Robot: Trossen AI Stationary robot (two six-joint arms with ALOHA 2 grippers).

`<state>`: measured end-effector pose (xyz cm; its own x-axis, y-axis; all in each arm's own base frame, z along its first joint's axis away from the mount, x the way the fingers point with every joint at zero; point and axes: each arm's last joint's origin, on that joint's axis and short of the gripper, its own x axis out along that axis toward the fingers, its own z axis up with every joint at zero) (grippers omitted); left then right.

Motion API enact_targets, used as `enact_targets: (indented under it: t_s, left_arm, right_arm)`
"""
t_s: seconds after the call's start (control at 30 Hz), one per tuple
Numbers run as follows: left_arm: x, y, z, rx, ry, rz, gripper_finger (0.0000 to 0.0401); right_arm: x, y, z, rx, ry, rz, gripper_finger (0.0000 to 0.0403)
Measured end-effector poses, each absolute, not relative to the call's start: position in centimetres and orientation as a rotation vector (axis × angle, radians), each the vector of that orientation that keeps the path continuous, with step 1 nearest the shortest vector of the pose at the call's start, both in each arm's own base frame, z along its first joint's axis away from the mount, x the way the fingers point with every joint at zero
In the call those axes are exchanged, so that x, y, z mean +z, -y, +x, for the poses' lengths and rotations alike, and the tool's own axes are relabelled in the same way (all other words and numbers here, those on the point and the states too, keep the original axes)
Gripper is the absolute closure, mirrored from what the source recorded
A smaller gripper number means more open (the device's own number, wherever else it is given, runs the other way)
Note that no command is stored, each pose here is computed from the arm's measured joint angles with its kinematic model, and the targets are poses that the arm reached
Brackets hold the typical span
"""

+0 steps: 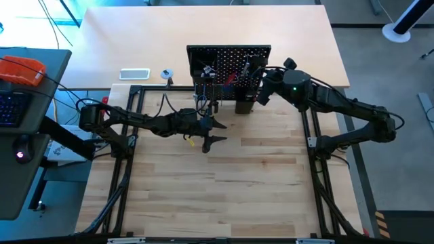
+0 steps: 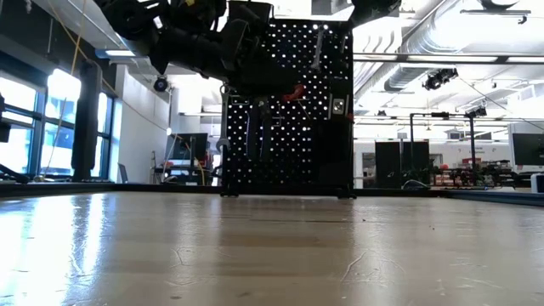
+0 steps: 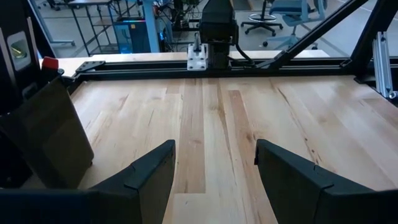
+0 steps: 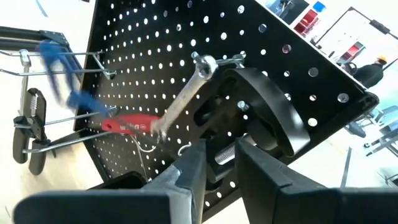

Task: Hang tools onto peg board
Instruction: Put the pick tool into the bin on the pegboard

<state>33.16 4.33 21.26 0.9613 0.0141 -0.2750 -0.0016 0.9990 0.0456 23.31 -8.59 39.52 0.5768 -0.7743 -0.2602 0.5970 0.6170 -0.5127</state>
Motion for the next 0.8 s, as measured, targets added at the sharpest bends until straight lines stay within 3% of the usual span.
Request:
enact_targets:
  t_s: [0.8]
  left_arm:
    - [20.4,-4.2,32.9,-0.008,-0.379,0.081,0.0185]
  right_arm:
    - [38.9,5.7,23.7,-0.725,-0.556,-0.451,0.0324]
